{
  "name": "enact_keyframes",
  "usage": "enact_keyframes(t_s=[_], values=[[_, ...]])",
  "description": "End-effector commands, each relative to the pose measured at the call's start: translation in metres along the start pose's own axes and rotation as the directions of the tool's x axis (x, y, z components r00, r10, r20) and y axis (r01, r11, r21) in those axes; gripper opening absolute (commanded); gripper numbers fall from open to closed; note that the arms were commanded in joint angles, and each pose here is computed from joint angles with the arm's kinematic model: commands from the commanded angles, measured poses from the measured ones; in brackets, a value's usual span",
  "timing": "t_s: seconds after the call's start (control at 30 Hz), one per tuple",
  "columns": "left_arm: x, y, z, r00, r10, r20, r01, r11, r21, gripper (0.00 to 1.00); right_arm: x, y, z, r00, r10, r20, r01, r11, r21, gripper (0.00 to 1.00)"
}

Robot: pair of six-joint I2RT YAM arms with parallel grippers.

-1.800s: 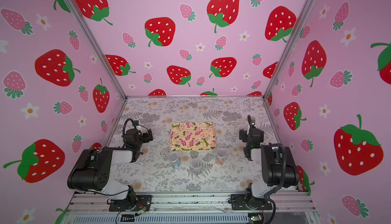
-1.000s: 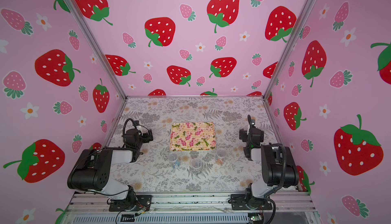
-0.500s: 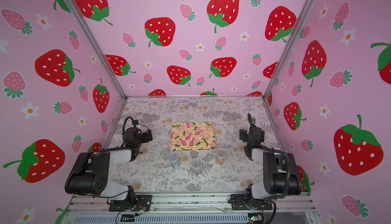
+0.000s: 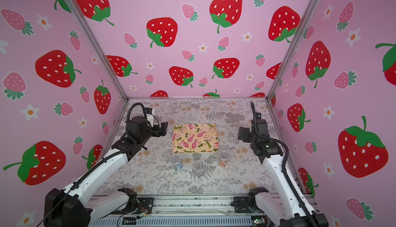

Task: Pour the candies out of the jar
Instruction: Pick up the jar from the center of the board.

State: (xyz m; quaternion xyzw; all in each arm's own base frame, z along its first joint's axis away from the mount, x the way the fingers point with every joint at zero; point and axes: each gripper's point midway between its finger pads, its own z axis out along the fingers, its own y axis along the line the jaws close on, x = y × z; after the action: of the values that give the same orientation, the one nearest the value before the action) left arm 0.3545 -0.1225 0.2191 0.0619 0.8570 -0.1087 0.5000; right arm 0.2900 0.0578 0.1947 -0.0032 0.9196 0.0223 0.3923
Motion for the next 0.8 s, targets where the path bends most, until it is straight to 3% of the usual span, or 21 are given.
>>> enact_keyframes(t_s=[0.0, 0.27, 0.6, 0.77], values=[[0.021, -0.017, -0.002, 0.997, 0.002, -0.071, 0.001, 0.999, 0.032, 0.99, 0.053, 0.018, -0.017, 0.973, 0.017, -0.231, -0.029, 0.999, -0.046, 0.99], [0.040, -0.049, -0.003, 0.993, -0.012, -0.119, 0.027, 0.991, 0.129, 0.99, 0.088, 0.061, -0.025, 0.921, -0.125, -0.369, 0.073, 0.986, -0.152, 0.99], [0.055, -0.054, -0.007, 0.989, -0.064, -0.135, 0.087, 0.982, 0.167, 0.99, 0.095, 0.089, -0.020, 0.897, -0.181, -0.402, 0.095, 0.970, -0.225, 1.00], [0.056, -0.057, -0.007, 0.987, -0.067, -0.145, 0.094, 0.979, 0.183, 0.99, 0.104, 0.099, -0.012, 0.873, -0.216, -0.438, 0.119, 0.964, -0.238, 0.94]])
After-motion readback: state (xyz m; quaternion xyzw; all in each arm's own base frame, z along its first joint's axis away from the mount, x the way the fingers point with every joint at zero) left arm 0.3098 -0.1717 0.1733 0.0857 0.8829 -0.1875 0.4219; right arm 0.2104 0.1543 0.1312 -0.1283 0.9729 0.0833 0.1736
